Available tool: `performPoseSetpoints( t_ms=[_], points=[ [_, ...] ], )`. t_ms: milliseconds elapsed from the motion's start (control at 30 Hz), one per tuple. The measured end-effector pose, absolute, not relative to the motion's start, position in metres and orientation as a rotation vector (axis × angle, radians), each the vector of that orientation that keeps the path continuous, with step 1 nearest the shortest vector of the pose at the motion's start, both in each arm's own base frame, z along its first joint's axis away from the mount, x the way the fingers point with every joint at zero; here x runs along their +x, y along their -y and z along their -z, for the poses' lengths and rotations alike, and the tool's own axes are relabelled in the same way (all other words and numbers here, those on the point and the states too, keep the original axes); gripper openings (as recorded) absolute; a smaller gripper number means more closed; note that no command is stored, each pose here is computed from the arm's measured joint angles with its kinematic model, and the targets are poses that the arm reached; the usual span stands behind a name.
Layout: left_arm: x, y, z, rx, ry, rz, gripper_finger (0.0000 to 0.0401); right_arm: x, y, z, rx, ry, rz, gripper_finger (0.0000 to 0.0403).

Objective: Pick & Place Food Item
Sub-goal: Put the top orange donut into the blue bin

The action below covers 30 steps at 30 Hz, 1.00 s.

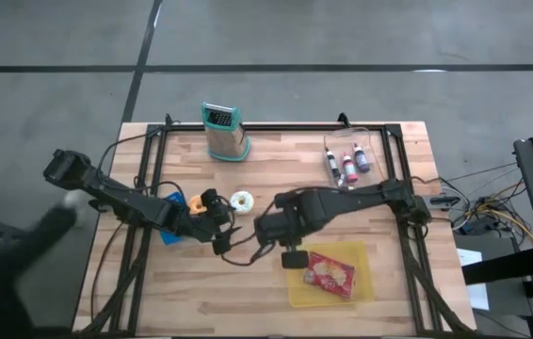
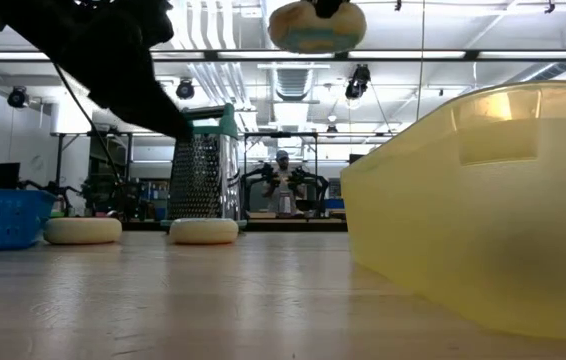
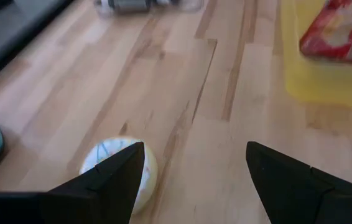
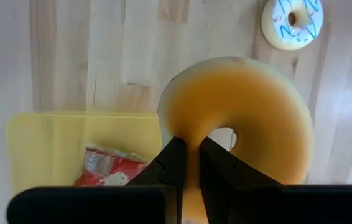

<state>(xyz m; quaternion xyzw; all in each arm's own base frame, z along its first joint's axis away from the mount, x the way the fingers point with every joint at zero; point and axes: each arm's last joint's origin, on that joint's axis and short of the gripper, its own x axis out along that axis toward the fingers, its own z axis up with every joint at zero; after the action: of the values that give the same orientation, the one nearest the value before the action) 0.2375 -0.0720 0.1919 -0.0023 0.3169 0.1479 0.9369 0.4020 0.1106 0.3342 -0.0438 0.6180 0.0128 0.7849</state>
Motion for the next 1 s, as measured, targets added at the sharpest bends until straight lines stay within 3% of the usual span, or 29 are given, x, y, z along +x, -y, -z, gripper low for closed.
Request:
performPoseSetpoints(
  t_ms=[333,600,833,1000],
  points=[
    [0.241,0.072,-0.196,0.099,-0.603,-0.302,0.0287,0.399,-0.122,-0.334,-0.088,-1.293,0.118,0.0029],
    [0.245,0.074,-0.202,-0.105,-0.514,-0.320,0.0287,0.399,-0.122,-0.332,-0.100,-1.290,0.143,0.0029],
    [0.260,0.086,-0.228,-0.290,-0.405,0.040,0.0287,0.400,-0.122,-0.326,-0.108,-1.312,0.147,0.0029],
    [0.265,0.087,-0.242,-0.278,-0.304,0.101,0.0287,0.400,-0.122,-0.316,-0.122,-1.351,0.153,0.0029]
  ],
)
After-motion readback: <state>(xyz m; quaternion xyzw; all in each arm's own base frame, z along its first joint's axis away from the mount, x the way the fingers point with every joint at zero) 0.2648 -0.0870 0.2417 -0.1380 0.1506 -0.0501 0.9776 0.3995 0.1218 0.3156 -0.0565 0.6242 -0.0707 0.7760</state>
